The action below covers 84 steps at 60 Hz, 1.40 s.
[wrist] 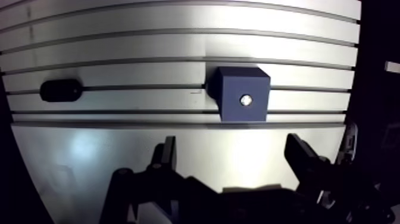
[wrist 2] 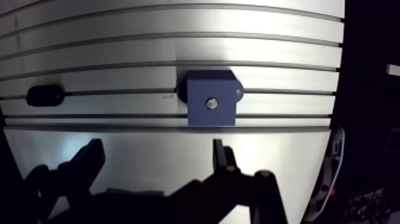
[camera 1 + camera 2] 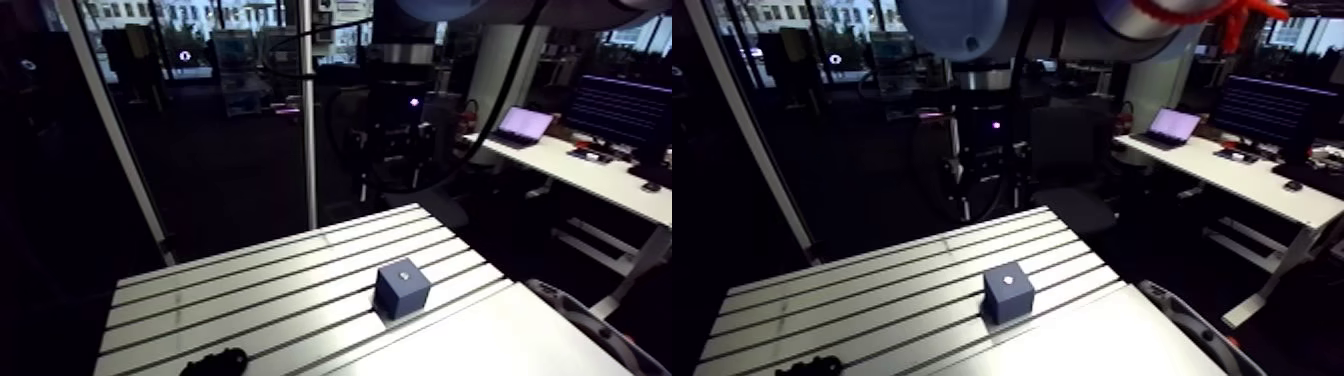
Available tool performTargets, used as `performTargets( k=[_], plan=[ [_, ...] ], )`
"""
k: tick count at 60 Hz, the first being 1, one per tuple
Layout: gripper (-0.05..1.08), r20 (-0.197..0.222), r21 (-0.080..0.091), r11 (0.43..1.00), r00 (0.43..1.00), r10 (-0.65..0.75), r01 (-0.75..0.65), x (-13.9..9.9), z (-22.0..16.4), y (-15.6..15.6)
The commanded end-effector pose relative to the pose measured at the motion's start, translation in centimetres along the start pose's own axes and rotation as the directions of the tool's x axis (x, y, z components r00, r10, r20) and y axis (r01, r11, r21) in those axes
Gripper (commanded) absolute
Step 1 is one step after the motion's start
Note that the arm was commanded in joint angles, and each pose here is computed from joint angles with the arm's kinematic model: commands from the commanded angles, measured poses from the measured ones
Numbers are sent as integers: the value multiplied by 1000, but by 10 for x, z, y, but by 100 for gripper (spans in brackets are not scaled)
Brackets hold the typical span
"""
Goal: Pick up the M10 bolt and insert it into the hex recess until seated.
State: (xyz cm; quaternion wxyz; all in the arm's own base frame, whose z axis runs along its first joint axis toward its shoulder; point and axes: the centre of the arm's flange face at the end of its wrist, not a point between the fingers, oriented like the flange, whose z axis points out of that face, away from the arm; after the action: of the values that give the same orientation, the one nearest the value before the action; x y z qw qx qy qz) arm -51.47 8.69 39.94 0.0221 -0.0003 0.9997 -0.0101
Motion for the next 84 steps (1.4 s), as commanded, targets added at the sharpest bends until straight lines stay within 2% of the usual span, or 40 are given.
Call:
performTargets(
  k=[1,4,9,14,26,35,46,52,70,84],
  plan=[
    [2,21,17,999,999,34,-34,7,-47,-46],
    [2,39,23,999,999,34,-35,6,-56,-49],
    [2,56,19,999,998,32,-33,4,-63,-56],
    [2,36,7,1000,999,24,-24,7,-76,-74],
    [2,13,-8,1000,1000,24,-24,12,-88,-89],
    [2,-5,-28,1000,1000,9,-9,15,-99,-99],
    [2,-3,-38,999,1000,-25,25,19,-100,-115],
    [2,13,-51,997,998,-60,60,23,-93,-131],
    [2,9,-50,996,997,-76,76,22,-94,-140],
    [2,21,-50,995,996,-91,92,26,-87,-148]
  ],
)
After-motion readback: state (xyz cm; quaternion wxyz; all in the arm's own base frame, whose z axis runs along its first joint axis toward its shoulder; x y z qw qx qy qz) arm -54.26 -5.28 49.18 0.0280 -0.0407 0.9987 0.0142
